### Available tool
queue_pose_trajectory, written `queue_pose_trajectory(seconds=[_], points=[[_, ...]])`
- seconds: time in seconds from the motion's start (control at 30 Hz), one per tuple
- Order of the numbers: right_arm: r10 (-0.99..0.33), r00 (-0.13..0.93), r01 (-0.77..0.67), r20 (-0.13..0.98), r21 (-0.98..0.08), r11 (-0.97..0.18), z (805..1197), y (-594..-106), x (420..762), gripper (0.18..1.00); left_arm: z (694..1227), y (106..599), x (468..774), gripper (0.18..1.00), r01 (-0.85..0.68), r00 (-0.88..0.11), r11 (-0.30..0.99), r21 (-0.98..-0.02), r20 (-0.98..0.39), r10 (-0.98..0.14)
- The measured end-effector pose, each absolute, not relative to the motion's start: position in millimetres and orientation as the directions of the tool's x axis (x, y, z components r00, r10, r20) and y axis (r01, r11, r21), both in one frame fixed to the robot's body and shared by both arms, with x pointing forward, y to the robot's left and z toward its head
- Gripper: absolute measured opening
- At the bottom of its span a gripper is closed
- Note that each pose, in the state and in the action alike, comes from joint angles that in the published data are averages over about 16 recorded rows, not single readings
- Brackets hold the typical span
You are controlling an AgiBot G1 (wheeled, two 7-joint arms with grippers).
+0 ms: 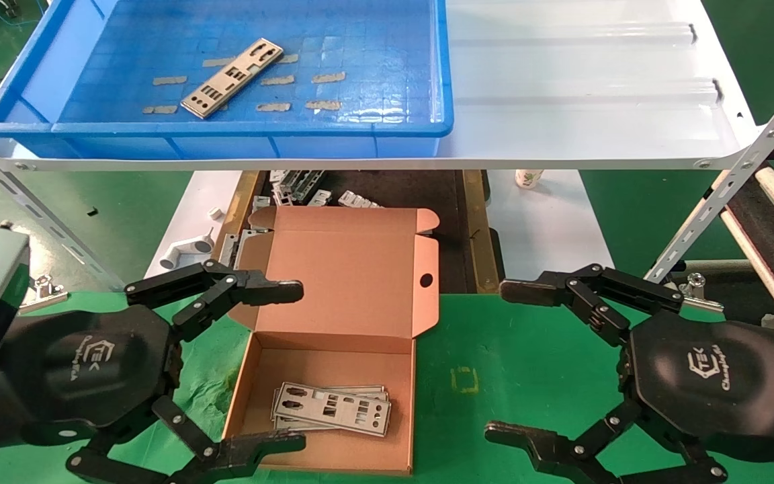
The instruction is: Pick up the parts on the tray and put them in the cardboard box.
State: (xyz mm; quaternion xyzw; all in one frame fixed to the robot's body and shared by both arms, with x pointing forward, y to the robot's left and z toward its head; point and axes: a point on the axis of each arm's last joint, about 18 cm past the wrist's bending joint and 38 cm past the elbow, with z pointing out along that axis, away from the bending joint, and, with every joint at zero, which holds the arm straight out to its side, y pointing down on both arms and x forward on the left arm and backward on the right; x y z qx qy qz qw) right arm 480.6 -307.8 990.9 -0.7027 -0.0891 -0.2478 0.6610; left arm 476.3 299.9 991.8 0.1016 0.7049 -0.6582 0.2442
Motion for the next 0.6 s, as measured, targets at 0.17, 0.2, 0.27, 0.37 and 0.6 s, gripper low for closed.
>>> queue_pose_trajectory(seconds=[0.17, 0.2, 0.27, 0.37, 0.6], points=[[-0.202, 0.861, 0.453, 0.466, -0.885, -0.11, 990.9, -307.8, 480.6, 1.001, 991.8, 299.9, 476.4, 1.001, 0.465, -0.86, 0.113, -0.878, -0.478, -0.178], [-0.202, 0.861, 0.453, 0.466, -0.885, -0.11, 990.9, -307.8, 480.6, 1.001, 991.8, 299.9, 476.4, 1.001, 0.465, -0.86, 0.113, -0.878, -0.478, -0.178], [-0.202, 0.861, 0.453, 0.466, -0.885, -0.11, 990.9, -307.8, 480.6, 1.001, 991.8, 299.9, 476.4, 1.001, 0.465, -0.86, 0.113, -0.878, -0.478, -0.178], [-0.202, 0.861, 0.453, 0.466, -0.885, -0.11, 990.9, -307.8, 480.6, 1.001, 991.8, 299.9, 476.4, 1.001, 0.465, -0.86, 0.113, -0.878, -0.478, -0.178], [-0.202, 0.861, 0.453, 0.466, -0.885, -0.11, 990.9, -307.8, 480.6, 1.001, 991.8, 299.9, 476.4, 1.001, 0.465, -0.86, 0.113, -0.878, -0.478, -0.178]])
